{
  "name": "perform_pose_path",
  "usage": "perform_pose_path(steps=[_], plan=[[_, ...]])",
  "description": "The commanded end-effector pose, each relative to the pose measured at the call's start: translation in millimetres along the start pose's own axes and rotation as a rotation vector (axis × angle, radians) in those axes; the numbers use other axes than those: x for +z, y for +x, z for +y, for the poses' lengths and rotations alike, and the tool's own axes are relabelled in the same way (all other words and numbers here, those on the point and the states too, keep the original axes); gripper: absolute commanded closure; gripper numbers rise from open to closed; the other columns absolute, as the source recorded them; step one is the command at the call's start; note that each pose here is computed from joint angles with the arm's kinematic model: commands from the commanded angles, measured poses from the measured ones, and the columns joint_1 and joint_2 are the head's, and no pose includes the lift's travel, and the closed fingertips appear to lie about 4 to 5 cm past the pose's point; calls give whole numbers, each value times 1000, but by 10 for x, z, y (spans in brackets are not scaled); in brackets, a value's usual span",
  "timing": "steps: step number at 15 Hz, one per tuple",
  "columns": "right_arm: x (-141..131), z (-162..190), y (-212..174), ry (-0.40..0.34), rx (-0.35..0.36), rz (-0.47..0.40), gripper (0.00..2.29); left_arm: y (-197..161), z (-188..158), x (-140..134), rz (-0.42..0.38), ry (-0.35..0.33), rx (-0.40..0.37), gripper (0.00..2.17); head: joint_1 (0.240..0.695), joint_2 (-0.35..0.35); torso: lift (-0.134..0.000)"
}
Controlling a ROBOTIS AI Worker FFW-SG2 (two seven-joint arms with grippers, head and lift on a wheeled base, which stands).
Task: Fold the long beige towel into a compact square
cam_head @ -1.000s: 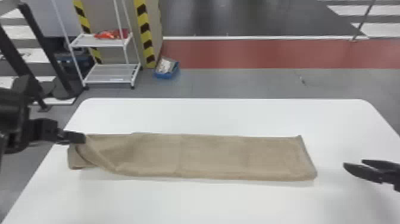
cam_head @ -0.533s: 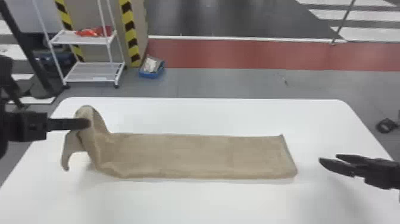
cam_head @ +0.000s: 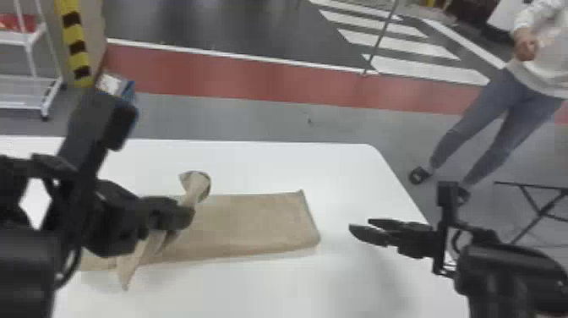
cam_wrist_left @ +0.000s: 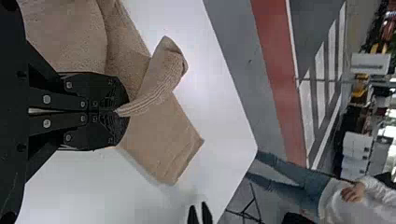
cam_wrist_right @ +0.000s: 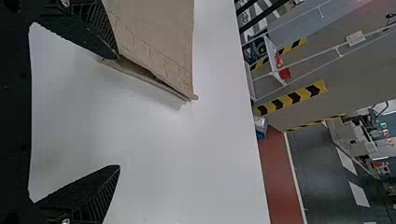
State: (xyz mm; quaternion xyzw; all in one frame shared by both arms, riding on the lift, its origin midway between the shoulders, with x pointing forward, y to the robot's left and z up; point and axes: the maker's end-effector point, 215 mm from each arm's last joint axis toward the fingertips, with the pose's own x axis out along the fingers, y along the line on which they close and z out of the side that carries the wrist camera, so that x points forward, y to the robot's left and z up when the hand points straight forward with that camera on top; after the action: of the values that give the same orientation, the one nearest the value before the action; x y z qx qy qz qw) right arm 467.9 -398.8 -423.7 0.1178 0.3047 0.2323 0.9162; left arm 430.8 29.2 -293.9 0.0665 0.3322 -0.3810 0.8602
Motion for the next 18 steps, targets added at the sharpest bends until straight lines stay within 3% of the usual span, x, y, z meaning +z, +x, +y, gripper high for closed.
perform_pose_path(steps=[1, 2, 9, 13, 18], plan=[[14, -19, -26, -4, -3, -8, 36, 422, -580, -512, 124, 53, -25, 296, 695, -350, -124], [16, -16, -25, -4, -2, -9, 36, 496, -656, -554, 130, 97, -23, -1, 695, -350, -124], [61, 20, 64, -27, 11, -6, 36, 393, -375, -775, 151, 66, 85, 73, 695, -350, -124], [31, 11, 45, -21, 10, -7, 36, 335, -112, -1040, 188, 14, 156, 205, 695, -350, -124], [31, -10, 20, -21, 6, -9, 36, 286, 360, -1533, 270, -109, 223, 218, 695, -350, -124]])
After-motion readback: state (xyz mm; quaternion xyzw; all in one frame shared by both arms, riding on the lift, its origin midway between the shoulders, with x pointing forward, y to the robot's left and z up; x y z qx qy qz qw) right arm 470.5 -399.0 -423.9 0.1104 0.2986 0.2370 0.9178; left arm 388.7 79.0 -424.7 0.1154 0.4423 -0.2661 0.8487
